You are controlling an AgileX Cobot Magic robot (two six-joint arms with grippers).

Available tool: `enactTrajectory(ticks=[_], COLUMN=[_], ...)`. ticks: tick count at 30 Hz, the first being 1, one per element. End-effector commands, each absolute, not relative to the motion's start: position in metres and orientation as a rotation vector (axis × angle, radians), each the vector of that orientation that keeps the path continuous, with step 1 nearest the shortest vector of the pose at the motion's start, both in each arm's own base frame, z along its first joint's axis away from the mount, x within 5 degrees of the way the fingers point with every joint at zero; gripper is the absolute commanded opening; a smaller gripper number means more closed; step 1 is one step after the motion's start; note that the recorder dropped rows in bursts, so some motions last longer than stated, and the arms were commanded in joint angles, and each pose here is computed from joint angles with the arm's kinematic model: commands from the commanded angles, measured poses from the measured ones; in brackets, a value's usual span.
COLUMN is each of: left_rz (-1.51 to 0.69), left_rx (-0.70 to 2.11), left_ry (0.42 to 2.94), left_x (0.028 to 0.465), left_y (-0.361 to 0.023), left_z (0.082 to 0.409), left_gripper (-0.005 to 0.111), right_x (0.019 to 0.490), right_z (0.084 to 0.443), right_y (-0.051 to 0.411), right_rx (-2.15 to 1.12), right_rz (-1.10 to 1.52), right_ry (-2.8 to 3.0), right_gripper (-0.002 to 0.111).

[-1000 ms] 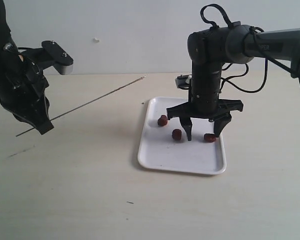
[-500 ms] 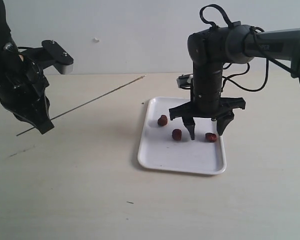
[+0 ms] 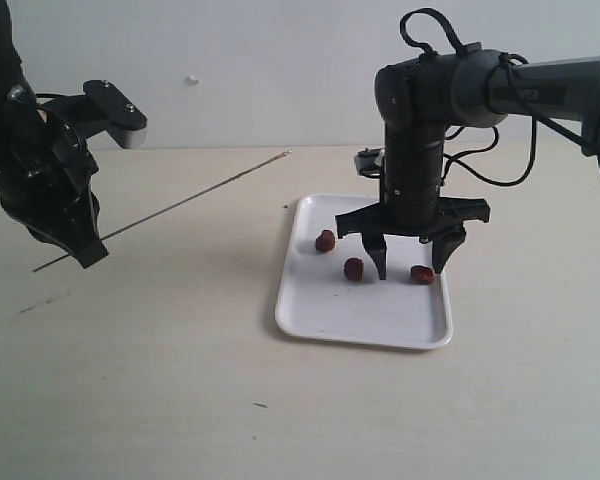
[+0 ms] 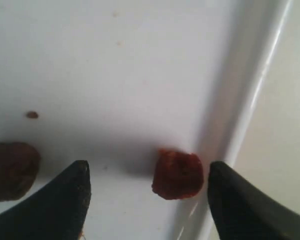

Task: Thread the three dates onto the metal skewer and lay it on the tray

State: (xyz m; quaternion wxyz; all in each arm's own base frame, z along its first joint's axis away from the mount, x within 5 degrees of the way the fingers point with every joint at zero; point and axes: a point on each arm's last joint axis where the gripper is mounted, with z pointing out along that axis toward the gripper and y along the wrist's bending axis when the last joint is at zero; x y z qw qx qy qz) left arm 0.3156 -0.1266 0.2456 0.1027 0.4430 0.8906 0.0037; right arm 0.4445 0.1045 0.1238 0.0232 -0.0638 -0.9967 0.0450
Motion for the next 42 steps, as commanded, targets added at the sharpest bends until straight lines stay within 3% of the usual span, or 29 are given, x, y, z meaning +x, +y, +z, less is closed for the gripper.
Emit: enactTrajectory(ticks=[1, 16, 25, 42], left_rz=[0.002, 0.002, 0.002, 0.002], left_rx=[1.293, 1.293, 1.293, 1.288], left_ry=[2.624, 2.624, 2.624, 2.620], left_x=[0.316, 0.316, 0.316, 0.317], left_y=[-0.127, -0.127, -0.127, -0.127], left_z=[0.245, 0.245, 0.245, 0.246], left_gripper=[0.000, 0.000, 0.000, 0.000], right_x=[0.444, 0.443, 0.443, 0.443], right_z=[0.115, 0.105, 0.105, 0.105], right_y=[0.103, 0.103, 0.103, 0.103], right_rx=[-0.194, -0.166, -0.053, -0.027], right_rz=[0.167, 0.172, 0.169, 0.168], right_ry=[-3.067, -3.044, -3.044, -3.044], right_gripper=[0.064, 0.050, 0.034, 0.031])
